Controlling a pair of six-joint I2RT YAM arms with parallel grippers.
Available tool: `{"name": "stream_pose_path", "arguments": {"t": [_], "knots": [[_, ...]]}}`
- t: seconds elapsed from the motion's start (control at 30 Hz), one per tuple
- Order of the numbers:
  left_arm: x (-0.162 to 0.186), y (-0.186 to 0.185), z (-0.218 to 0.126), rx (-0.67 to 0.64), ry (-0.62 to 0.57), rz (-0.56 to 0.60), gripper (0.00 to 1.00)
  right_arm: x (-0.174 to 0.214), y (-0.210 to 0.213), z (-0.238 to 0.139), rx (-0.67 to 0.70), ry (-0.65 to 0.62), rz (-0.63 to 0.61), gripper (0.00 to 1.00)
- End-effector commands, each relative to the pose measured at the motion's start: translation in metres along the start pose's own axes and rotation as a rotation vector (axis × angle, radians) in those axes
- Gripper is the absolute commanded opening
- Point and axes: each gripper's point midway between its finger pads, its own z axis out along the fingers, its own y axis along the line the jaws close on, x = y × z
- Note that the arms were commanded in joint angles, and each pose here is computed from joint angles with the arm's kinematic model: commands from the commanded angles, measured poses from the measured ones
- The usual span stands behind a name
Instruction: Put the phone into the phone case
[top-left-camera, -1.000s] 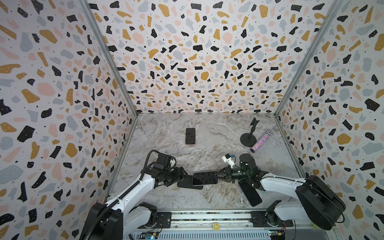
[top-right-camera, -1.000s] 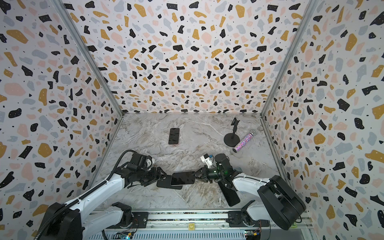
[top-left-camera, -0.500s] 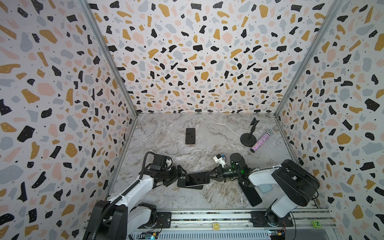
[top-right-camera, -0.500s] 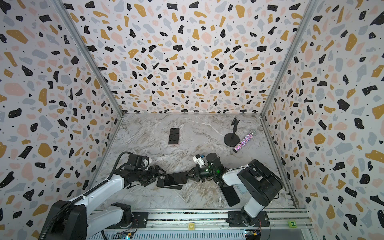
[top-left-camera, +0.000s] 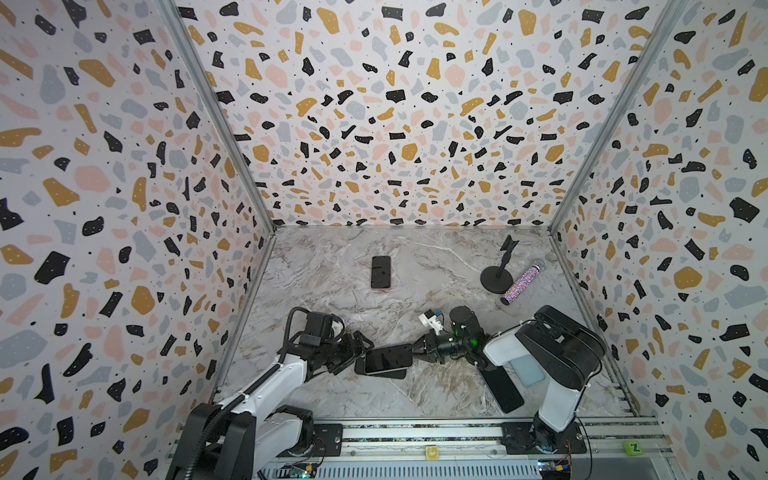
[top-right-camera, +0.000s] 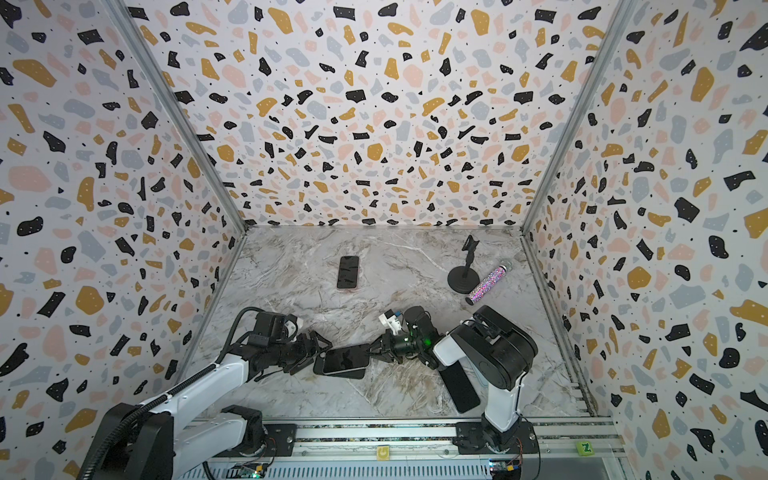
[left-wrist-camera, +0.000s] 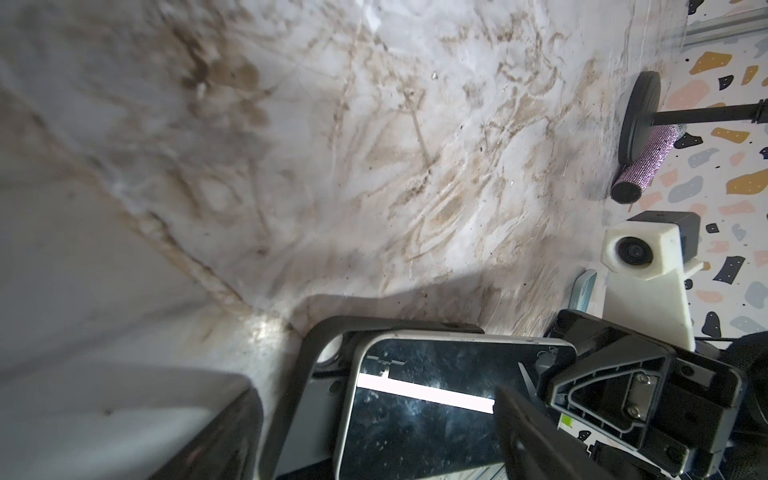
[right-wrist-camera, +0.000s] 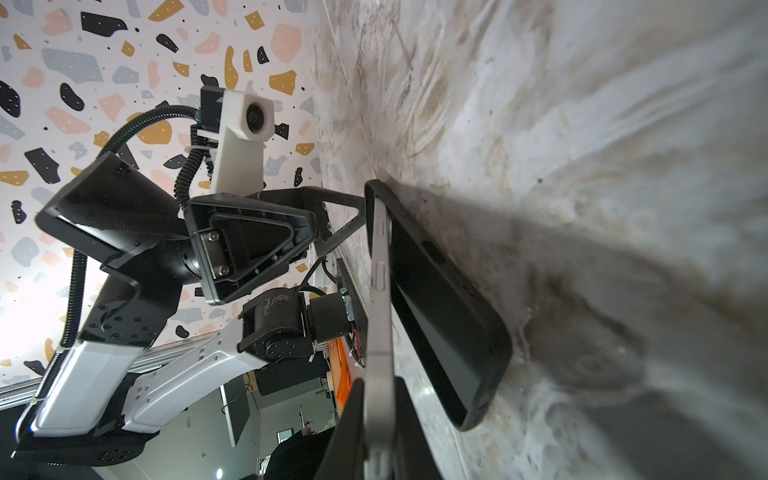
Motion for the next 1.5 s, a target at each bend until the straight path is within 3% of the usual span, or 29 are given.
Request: {"name": "stream_pose_path", "arguments": {"t": [0.0,0.93,1.47], "knots": [[0.001,0.001,0.001,0.015,-0.003,-0.009,0.87,-0.005,0.021,0.003,-0.059,0.004,-0.068,0.0],[0.009,0.006,0.005,0.032,0.014,-0.013,0.85,0.003,-0.019,0.017,0.04,-0.036,-0.047,0.0],[0.016,0.009,0.01,0.053,0.009,-0.031,0.83,0.013,-0.046,0.02,0.108,-0.068,0.077,0.0]]}}
